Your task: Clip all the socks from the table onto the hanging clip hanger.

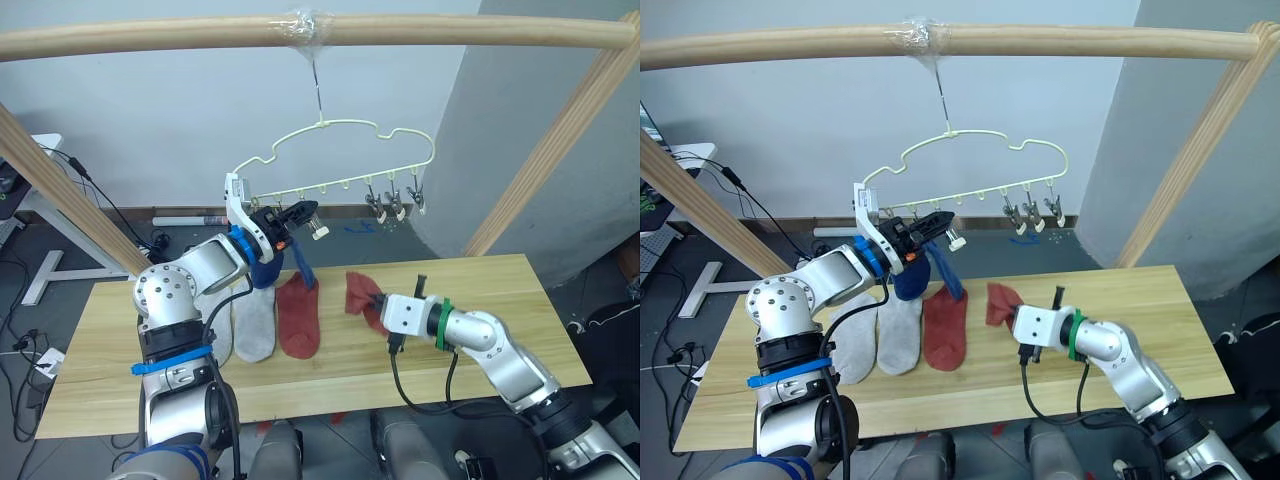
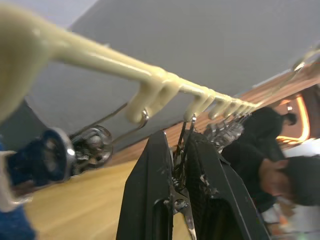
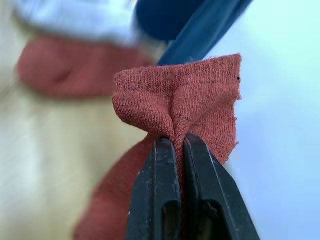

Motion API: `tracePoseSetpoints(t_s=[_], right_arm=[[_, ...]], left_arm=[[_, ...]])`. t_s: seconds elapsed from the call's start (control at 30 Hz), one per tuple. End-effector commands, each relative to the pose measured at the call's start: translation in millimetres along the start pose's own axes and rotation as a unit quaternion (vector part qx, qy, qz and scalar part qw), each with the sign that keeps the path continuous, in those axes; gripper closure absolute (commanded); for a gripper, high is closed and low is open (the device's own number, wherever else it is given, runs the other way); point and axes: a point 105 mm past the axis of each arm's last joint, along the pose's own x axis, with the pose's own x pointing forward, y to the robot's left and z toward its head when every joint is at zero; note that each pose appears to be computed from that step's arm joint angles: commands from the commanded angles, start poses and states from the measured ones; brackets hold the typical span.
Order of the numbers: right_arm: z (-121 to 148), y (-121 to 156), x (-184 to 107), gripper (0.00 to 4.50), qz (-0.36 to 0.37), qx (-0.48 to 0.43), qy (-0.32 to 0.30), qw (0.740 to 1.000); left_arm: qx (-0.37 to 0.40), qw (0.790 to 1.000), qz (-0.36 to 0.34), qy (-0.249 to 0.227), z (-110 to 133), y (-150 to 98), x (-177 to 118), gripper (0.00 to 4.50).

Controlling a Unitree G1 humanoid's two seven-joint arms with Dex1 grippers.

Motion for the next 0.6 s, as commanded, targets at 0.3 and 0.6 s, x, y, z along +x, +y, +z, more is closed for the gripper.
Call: tracePoseSetpoints(t_s=[0.3, 0.6], right_arm=[[36, -29, 8, 4.46, -0.030, -0.051, -0.040, 0.997], [40, -37, 11, 4.46, -0.030, -0.065, -0.041, 0.997]], left_arm=[[0.018, 0.999, -0.011, 0.042, -12, -7, 2, 4.39], [0.026, 0.999, -0.008, 0.036, -10, -5, 1, 4.39]])
